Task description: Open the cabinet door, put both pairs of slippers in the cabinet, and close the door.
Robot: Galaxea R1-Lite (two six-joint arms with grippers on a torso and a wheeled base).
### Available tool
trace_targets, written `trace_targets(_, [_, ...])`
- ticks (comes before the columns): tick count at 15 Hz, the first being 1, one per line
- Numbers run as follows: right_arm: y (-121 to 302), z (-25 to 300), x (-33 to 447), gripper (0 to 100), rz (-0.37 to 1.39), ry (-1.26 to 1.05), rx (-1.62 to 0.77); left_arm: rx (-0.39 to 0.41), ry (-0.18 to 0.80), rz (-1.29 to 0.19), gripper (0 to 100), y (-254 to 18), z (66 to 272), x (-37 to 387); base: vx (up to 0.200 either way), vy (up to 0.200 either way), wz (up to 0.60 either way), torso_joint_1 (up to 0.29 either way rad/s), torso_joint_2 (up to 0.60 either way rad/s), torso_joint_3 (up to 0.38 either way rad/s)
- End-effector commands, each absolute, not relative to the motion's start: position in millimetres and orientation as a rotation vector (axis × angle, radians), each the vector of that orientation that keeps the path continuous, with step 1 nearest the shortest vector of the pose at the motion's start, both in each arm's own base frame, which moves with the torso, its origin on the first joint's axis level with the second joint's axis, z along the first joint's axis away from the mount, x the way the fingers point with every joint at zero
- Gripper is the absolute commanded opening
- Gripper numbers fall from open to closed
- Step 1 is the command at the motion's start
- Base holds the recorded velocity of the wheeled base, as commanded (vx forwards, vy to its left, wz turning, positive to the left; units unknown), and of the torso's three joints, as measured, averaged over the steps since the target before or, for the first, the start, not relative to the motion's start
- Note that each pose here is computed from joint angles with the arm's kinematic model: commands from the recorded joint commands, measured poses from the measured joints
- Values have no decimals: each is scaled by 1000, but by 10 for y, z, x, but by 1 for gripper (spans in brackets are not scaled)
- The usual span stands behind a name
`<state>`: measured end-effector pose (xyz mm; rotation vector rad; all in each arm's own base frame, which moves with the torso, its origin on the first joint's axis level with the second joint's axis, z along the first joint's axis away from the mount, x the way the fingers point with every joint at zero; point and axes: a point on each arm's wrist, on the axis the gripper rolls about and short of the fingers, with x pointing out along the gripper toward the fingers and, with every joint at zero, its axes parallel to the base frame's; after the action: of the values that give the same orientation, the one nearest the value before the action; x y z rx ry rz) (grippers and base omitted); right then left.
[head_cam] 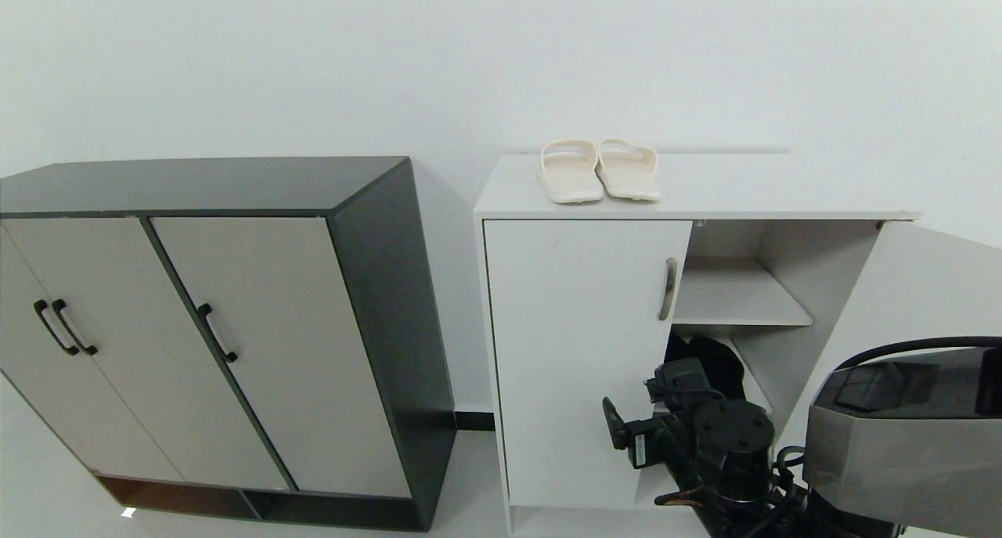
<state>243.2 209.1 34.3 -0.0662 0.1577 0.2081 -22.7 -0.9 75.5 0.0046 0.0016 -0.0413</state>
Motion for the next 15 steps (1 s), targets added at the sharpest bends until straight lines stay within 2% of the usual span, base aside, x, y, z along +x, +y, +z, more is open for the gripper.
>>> trace_targets(1, [2076, 382, 2410, 100, 211, 152, -62, 5, 1, -41, 0, -9, 755, -227, 0, 0, 0, 163, -471, -320])
trace_targets(15, [2068, 368, 2379, 100, 216, 162, -62, 5, 1, -41, 0, -9, 755, -227, 0, 0, 0, 209, -516, -312])
